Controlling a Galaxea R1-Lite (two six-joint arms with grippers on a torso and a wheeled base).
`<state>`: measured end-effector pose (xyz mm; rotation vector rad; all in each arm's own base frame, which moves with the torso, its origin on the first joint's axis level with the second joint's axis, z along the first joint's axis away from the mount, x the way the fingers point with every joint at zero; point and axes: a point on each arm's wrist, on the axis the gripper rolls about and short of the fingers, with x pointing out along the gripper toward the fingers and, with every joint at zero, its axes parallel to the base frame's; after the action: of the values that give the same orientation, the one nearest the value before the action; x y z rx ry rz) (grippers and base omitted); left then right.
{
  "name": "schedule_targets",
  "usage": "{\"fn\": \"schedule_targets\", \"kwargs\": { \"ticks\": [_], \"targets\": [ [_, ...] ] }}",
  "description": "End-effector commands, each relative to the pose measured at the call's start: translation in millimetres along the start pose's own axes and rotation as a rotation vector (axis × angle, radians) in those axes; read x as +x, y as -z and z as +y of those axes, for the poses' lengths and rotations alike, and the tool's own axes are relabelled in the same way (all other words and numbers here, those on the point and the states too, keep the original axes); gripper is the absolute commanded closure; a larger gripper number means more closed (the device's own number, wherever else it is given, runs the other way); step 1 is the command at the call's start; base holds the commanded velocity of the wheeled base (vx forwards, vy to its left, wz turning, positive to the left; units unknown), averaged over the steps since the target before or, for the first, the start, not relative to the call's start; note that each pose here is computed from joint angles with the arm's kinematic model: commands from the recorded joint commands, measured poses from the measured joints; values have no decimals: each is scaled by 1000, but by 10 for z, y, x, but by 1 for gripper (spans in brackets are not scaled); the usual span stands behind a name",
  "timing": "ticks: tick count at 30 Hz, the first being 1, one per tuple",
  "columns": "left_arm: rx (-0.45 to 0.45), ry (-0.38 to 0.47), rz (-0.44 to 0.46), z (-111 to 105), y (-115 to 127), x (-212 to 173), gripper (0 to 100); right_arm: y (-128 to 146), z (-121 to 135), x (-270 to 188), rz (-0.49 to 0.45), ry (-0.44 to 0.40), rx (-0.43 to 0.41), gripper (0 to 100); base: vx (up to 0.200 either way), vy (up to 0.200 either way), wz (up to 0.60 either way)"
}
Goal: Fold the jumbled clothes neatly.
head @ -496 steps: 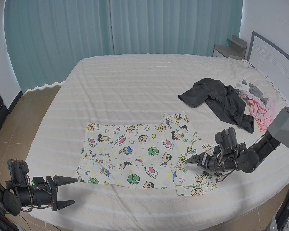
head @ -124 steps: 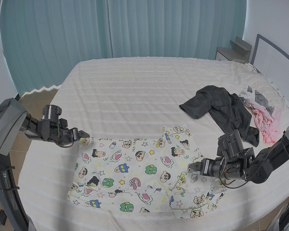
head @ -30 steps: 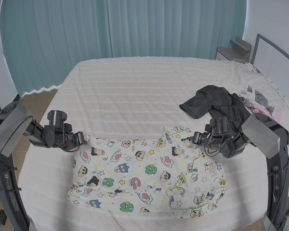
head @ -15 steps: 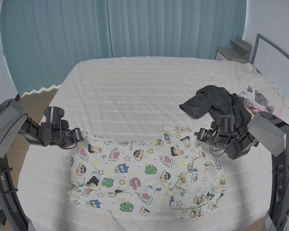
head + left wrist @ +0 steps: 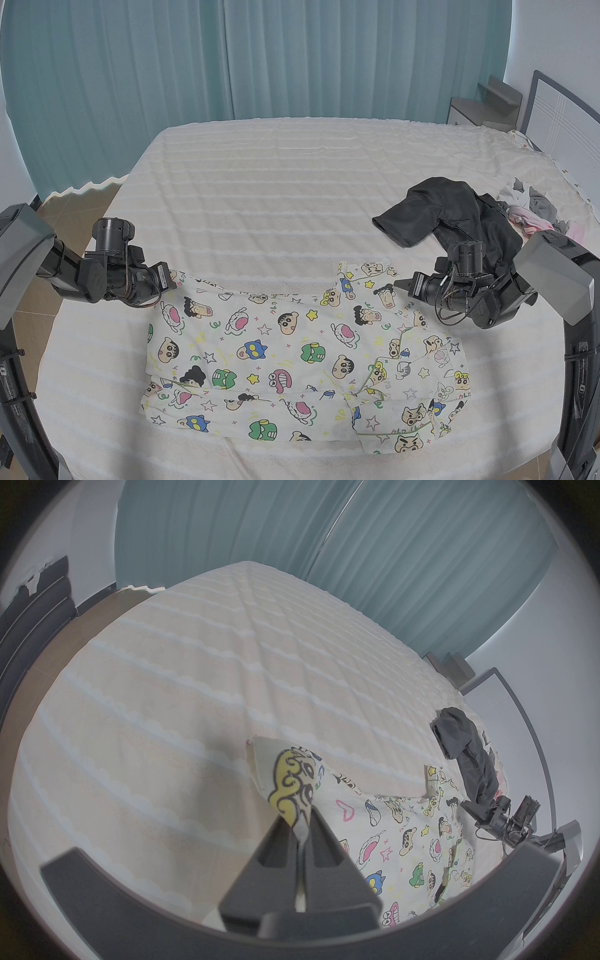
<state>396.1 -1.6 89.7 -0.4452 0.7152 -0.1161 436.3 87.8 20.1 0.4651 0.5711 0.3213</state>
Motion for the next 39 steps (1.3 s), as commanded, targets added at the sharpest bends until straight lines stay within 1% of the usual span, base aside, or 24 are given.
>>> {"fn": "schedule_targets", "kwargs": {
  "ticks": [1, 5, 8, 10, 12, 15, 21, 22, 27, 33, 39],
  "targets": [
    [-1, 0, 5, 2, 13, 17, 100, -32, -46, -4, -12, 7, 1, 0, 0, 0, 0],
    [-3, 0, 8, 6, 20, 22, 100, -67, -115, -6, -23, 16, 5, 0, 0, 0, 0],
    [-3, 0, 8, 6, 20, 22, 100, -44, -138, 32, -16, 14, 5, 0, 0, 0, 0],
    [-2, 1, 9, 1, 22, 23, 100, -16, -117, 144, -2, -15, 1, 0, 0, 0, 0],
    [-2, 1, 9, 1, 22, 23, 100, 25, -42, 216, 20, -39, -8, 0, 0, 0, 0],
    [-2, 2, 8, -2, 19, 19, 100, 51, 57, 323, 65, -49, -10, 0, 0, 0, 0],
    [-2, 0, 9, 0, 23, 19, 100, 150, 175, 483, 105, -68, -24, 0, 0, 0, 0],
    [-3, 0, 7, -2, 20, 14, 100, 169, 178, 501, 113, -69, -23, 100, 0, 0, 0],
    [-3, -3, 11, 2, 30, 15, 100, 155, 156, 522, 96, -71, -25, 100, 0, 0, 0],
    [-4, -11, 22, 9, 76, -3, 100, 78, 103, 355, 50, -77, -5, 100, 0, 0, 0],
    [5, -11, 5, -69, 78, -156, 100, -11, 59, 146, 28, -146, 42, 100, 0, 0, 0]
  ]
}}
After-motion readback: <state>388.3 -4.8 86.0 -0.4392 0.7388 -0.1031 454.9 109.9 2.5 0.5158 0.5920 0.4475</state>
